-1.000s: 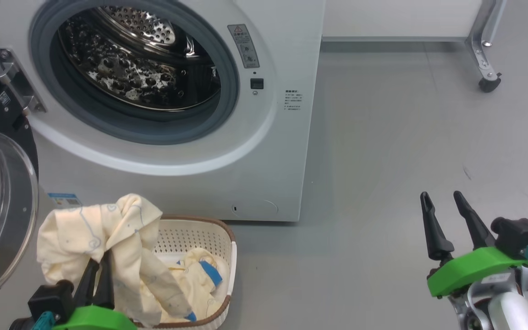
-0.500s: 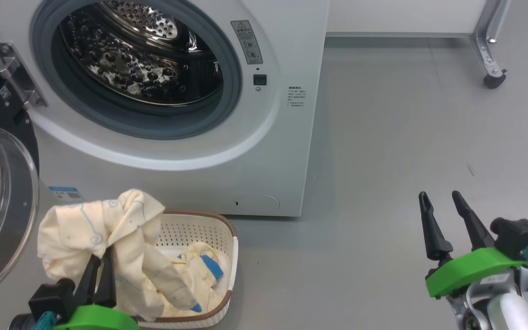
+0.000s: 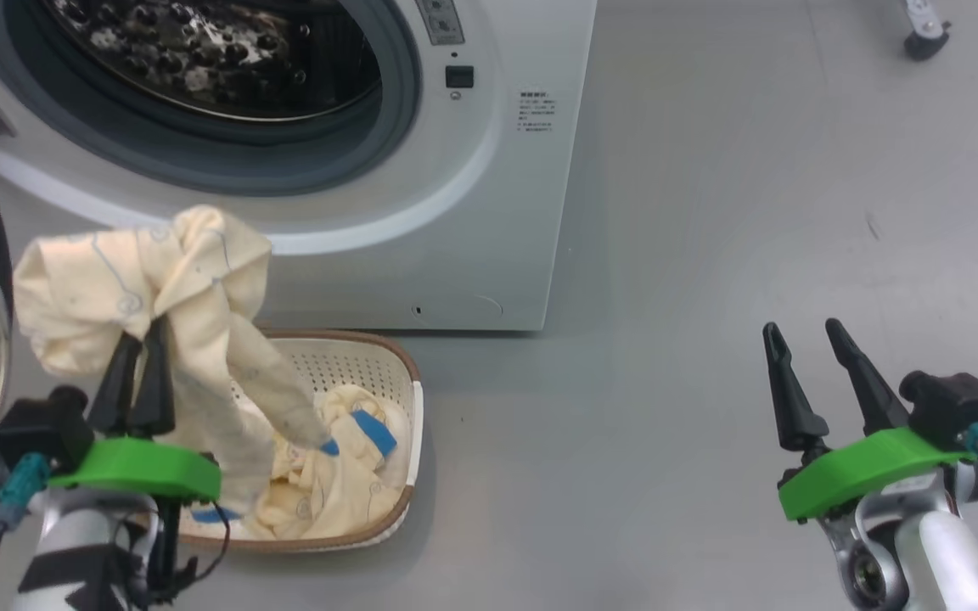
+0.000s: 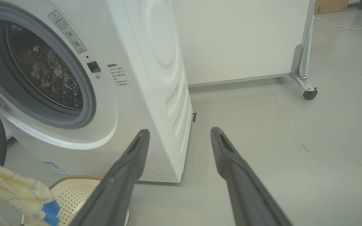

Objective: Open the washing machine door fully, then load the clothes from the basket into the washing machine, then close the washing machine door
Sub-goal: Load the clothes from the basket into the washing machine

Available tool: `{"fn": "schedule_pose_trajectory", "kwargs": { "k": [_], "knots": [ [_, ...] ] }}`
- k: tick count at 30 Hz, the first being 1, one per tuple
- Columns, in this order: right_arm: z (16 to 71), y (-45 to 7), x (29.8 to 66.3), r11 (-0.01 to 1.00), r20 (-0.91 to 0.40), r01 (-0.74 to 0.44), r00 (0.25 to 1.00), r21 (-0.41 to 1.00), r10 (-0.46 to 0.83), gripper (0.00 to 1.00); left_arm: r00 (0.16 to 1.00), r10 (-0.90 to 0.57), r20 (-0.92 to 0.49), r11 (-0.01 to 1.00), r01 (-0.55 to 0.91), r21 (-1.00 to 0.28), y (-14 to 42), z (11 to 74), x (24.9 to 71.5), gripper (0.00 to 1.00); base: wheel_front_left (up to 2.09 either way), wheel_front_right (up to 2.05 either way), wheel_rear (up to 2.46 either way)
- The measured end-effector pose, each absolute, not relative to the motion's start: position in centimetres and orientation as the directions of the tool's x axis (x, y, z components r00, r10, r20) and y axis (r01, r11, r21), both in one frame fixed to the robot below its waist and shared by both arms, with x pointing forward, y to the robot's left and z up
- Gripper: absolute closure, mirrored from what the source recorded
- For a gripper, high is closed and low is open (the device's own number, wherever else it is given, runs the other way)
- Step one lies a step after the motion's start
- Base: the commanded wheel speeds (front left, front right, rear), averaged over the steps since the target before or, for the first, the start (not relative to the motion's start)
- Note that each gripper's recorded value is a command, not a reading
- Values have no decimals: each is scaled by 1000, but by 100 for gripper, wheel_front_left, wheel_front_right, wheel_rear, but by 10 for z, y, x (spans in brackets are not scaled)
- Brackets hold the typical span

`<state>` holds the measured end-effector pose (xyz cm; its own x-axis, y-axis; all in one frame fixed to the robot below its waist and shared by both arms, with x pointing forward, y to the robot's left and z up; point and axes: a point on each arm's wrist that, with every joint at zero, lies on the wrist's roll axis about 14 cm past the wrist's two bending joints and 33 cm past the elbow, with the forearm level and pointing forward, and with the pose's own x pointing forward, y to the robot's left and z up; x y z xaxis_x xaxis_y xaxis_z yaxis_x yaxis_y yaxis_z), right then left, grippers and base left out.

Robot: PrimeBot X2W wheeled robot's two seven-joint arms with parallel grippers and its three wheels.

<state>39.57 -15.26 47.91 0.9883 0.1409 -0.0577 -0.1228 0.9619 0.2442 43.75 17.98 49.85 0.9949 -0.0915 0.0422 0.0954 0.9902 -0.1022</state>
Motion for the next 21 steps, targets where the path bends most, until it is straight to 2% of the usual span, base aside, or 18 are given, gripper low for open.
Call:
{"fn": "schedule_pose_trajectory", "kwargs": {
  "k": [9, 16, 21],
  "knots": [
    [452, -173, 422, 973, -118, -69, 988, 220, 97, 0, 981, -191, 36, 980, 193, -54, 162, 495, 523, 100, 0, 0, 0],
    [423, -186, 443, 979, -159, -32, 985, 203, 65, 0, 962, -272, 28, 960, 269, 79, 153, 497, 604, 100, 0, 0, 0],
    [397, -201, 447, 980, -207, 20, 978, 197, 22, 0, 956, -293, -18, 950, 293, 109, 147, 483, 651, 100, 0, 0, 0]
  ]
}}
